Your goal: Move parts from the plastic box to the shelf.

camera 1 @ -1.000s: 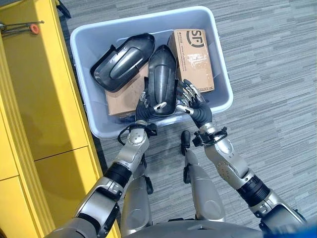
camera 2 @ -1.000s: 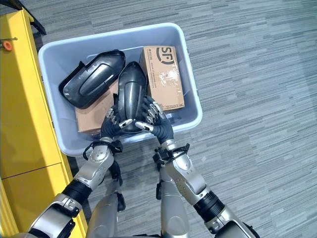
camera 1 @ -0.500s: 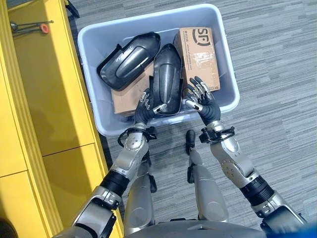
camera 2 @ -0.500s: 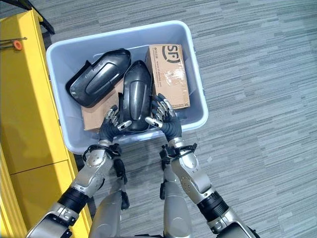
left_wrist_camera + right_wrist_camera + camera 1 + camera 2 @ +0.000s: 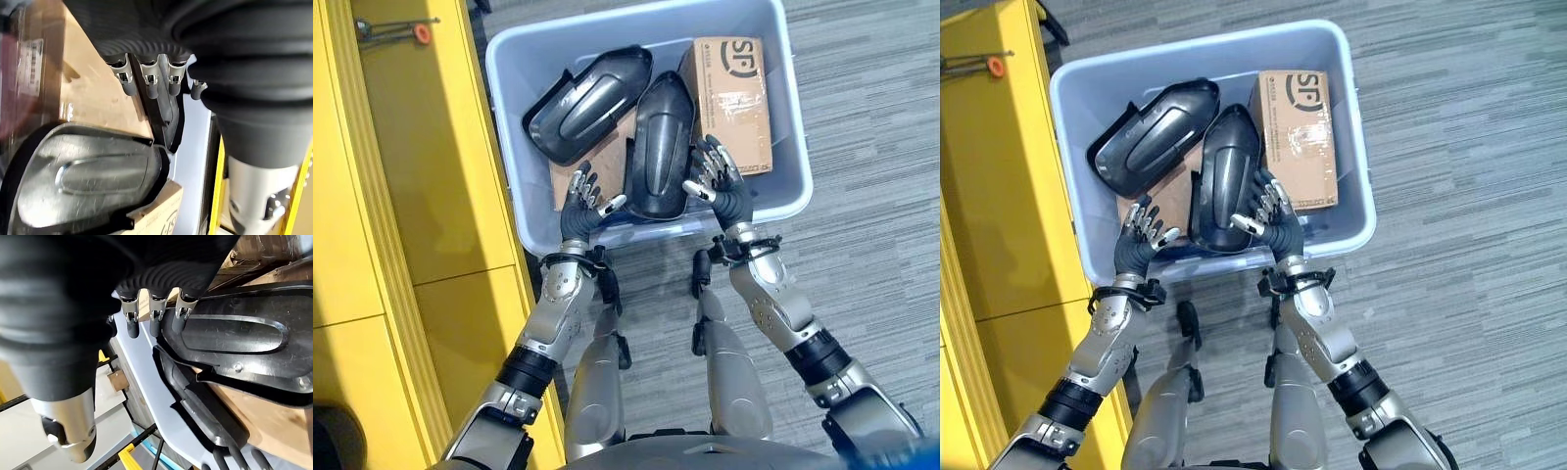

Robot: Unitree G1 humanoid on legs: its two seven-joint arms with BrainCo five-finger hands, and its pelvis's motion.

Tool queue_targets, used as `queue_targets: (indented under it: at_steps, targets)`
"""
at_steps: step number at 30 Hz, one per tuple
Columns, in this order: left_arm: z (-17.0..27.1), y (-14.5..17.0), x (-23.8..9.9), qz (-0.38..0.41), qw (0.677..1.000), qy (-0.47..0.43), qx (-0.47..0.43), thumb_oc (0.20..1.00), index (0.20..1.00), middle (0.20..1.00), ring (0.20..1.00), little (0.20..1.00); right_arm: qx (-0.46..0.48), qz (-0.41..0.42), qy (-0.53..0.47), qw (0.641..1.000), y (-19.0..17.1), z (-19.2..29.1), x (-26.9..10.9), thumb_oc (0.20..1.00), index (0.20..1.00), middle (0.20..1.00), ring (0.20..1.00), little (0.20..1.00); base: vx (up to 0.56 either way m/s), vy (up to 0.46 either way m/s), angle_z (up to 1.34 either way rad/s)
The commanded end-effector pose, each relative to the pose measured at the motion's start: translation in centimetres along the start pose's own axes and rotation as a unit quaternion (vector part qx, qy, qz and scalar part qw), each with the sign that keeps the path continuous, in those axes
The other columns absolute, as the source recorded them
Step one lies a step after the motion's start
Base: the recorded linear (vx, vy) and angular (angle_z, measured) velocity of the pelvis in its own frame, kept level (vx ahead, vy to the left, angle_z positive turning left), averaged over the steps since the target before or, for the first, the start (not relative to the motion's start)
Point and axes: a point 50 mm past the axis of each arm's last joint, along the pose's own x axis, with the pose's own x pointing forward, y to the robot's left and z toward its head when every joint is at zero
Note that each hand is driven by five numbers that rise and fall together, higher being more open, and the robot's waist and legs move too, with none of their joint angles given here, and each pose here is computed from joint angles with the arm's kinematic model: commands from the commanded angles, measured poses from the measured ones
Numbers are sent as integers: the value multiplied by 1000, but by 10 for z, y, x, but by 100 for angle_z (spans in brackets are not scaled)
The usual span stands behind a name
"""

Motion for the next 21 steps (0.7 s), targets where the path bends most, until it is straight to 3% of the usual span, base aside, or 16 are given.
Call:
queue_targets:
  at_steps: [1,21]
  targets:
    - [24,3,0,-22,998,-59,-4,1000,1000,1000,1000,1000,20,-6,-47,999,8,12,0,1000,1000,1000,1000,1000,0,0,0]
    - [23,-1,-1,-34,998,-56,2,1000,1000,1000,1000,1000,-43,-92,-5,995,-20,-11,-3,1000,1000,1000,1000,1000,0,0,0]
